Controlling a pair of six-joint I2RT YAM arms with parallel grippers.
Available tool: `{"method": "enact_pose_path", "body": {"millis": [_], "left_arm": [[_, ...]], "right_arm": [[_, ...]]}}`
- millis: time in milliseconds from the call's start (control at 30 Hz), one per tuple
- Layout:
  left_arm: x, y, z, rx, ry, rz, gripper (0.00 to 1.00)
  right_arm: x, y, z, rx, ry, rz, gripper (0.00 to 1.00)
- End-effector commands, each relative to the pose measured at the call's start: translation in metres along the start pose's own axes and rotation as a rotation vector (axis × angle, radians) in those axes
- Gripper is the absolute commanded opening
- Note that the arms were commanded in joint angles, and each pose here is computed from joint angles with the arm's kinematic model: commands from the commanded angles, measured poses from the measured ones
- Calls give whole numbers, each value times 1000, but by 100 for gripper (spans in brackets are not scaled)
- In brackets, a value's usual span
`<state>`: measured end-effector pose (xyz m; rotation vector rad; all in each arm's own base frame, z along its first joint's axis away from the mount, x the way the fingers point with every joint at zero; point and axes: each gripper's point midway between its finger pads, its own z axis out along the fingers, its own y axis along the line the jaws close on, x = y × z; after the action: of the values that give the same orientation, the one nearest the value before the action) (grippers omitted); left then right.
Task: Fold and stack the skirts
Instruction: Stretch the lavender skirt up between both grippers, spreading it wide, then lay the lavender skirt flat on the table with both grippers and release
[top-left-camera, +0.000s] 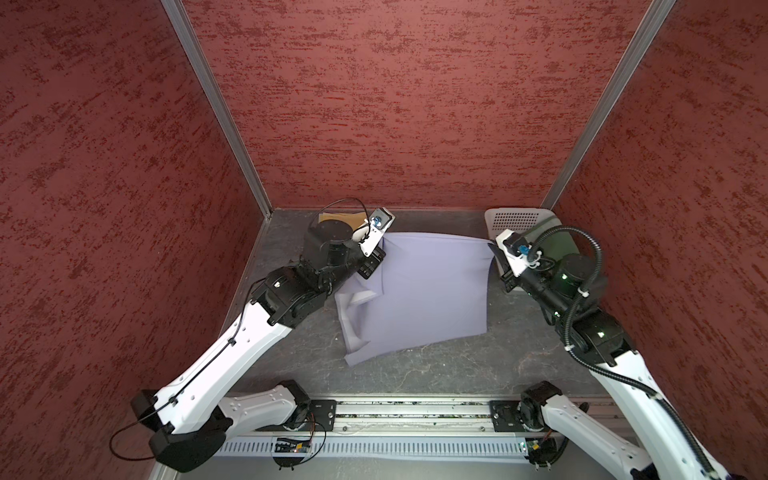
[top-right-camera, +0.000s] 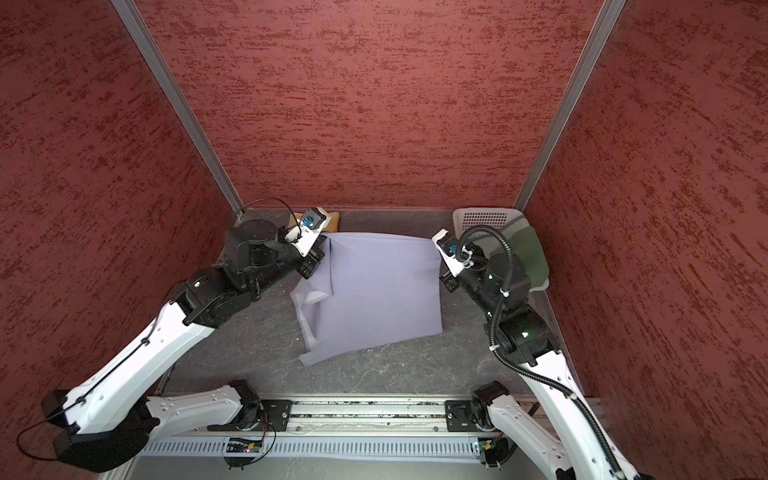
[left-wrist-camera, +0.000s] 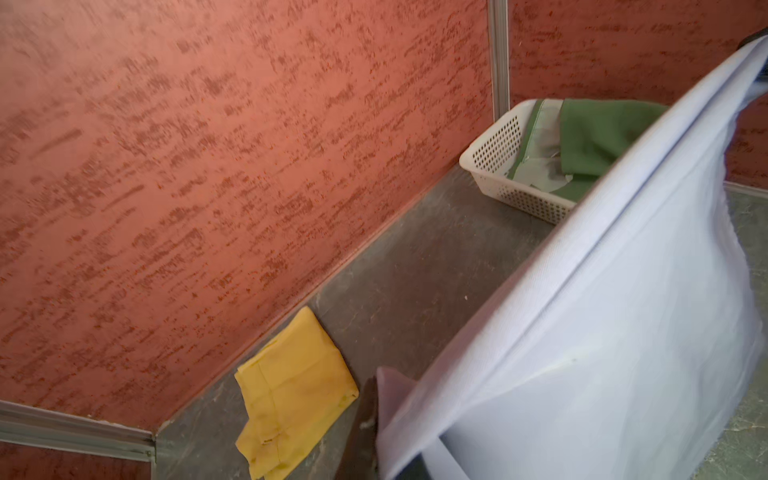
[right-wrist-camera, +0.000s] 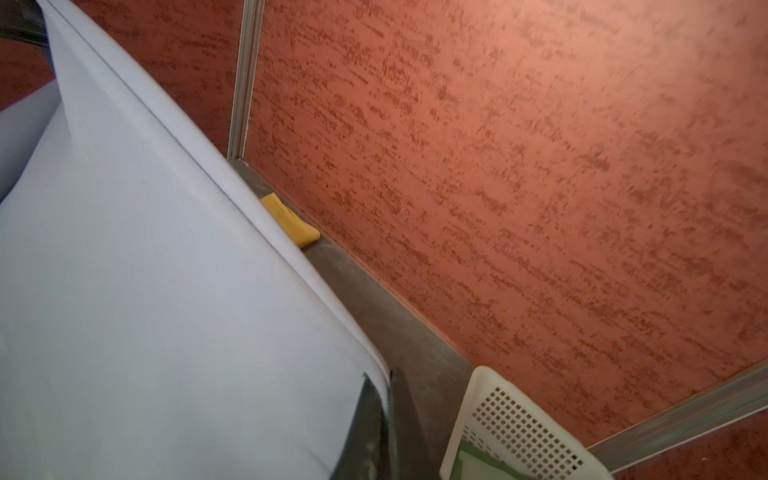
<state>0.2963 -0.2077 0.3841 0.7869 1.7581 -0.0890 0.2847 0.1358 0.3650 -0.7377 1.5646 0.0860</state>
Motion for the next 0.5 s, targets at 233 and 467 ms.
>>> {"method": "enact_pose_path", "body": {"millis": [233, 467], "left_arm": [[79, 25, 115, -98, 170, -146, 0], [121, 22, 187, -87, 306, -153, 0]], "right_arm": [[127, -26, 76, 198, 320, 120, 0], [166, -44, 113, 241, 388, 168, 0]]}}
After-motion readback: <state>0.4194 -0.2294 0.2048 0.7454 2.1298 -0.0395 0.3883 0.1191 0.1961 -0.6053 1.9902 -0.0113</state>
